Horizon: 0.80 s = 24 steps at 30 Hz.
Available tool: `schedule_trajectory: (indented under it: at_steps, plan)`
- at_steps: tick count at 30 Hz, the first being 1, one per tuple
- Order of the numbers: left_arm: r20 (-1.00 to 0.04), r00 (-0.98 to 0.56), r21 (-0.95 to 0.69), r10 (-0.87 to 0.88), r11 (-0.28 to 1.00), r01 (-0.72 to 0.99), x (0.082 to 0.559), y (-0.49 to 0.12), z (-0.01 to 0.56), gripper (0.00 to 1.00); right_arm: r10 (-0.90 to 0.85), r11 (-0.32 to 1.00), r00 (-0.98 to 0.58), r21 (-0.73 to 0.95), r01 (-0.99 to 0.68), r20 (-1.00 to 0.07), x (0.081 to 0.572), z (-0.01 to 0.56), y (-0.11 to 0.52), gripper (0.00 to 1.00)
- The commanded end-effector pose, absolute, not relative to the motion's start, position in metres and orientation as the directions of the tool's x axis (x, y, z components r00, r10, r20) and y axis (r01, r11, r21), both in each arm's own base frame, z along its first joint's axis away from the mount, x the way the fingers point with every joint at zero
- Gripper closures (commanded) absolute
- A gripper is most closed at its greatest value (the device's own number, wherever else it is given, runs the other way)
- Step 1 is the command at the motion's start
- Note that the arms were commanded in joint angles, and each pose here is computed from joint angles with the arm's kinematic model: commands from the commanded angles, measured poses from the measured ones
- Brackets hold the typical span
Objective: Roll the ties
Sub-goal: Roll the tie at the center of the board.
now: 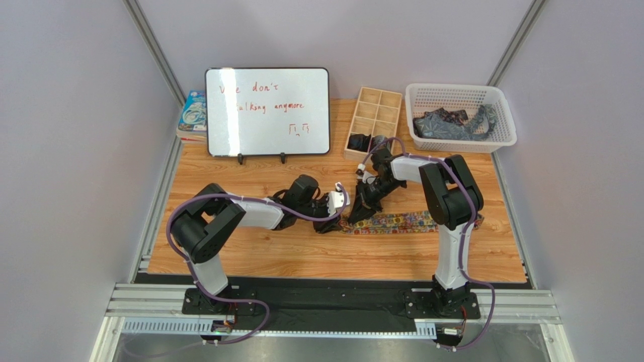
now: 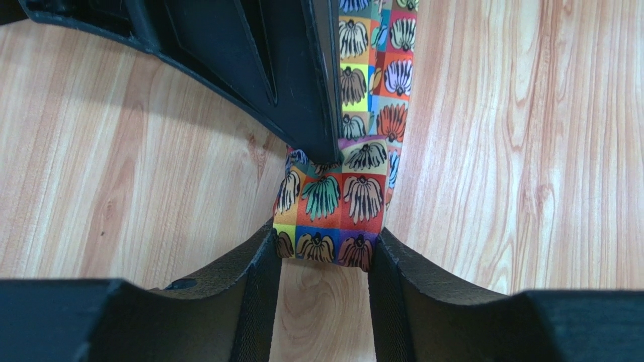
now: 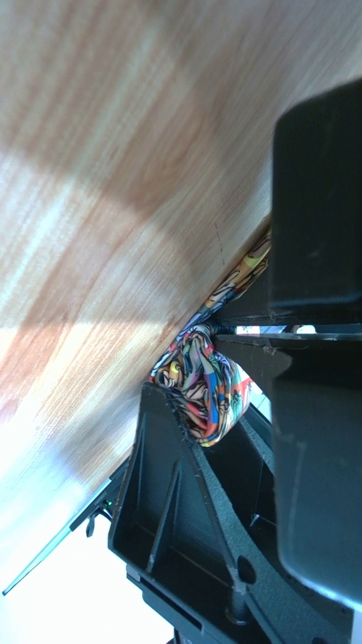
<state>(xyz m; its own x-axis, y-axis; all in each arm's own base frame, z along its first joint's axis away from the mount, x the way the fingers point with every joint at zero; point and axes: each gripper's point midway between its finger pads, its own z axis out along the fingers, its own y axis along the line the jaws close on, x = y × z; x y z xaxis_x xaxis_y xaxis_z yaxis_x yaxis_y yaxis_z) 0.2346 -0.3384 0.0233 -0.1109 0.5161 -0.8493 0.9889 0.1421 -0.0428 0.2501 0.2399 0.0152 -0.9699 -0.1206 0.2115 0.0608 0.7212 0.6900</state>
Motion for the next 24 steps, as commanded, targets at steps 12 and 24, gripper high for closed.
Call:
schedule_trajectory:
  at_steps: [12,24]
  plan:
    - [-0.918,-0.051,-0.038,0.394,0.039,0.999,0.224,-0.399,0.06,0.54,-0.071,0.824,-0.993,0.567,-0.002,0.099,0.256,-0.04,0.235,1.0]
    - [-0.87,-0.098,-0.093,0.484,0.034,0.995,0.212,-0.396,0.017,0.52,-0.055,0.767,-0.996,0.642,0.0,0.066,0.256,-0.03,0.25,1.0]
